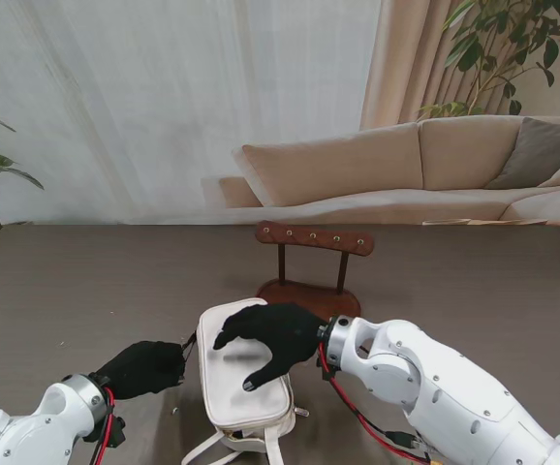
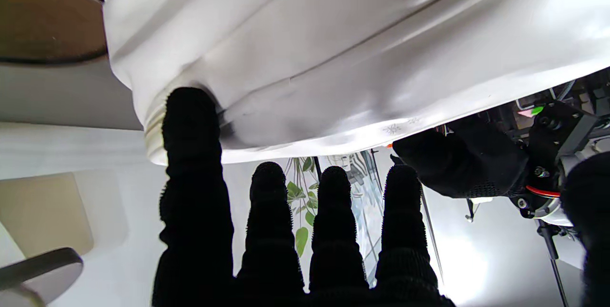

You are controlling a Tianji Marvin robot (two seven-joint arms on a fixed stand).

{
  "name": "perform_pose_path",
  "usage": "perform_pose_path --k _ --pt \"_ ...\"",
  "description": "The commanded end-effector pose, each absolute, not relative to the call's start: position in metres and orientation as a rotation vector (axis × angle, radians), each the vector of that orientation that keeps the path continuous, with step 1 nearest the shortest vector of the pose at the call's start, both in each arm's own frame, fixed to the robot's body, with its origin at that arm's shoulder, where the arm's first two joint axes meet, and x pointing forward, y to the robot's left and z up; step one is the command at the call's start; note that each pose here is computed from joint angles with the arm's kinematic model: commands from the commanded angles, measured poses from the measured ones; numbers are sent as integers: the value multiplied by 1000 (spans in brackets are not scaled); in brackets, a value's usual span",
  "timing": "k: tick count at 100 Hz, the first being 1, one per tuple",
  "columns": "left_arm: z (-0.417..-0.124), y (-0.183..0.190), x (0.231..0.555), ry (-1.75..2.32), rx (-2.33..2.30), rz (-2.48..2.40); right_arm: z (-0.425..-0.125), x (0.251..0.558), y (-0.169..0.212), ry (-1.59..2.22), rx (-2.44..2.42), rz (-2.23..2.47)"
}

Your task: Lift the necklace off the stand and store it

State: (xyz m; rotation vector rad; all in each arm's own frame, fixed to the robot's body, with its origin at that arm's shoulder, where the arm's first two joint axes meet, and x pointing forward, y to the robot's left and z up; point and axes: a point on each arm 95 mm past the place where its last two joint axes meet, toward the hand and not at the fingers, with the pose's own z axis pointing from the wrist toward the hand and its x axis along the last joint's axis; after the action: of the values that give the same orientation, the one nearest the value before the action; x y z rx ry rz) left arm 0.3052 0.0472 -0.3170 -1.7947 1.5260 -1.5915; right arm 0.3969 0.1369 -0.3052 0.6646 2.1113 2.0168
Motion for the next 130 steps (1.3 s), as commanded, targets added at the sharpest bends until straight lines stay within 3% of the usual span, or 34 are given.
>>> perform_pose_path --k 1,63,89,130 --pt "-321 45 303 1543 -1818 -1588 -292 397 155 2109 620 2042" --pt "-330 40 306 1568 -1855 -1576 -285 419 156 2125 614 1903" --pt "-328 32 309 1599 -1835 -1587 -273 435 177 2066 657 1871" --pt "-325 33 304 1596 -1804 -1598 -290 476 198 2153 750 1683"
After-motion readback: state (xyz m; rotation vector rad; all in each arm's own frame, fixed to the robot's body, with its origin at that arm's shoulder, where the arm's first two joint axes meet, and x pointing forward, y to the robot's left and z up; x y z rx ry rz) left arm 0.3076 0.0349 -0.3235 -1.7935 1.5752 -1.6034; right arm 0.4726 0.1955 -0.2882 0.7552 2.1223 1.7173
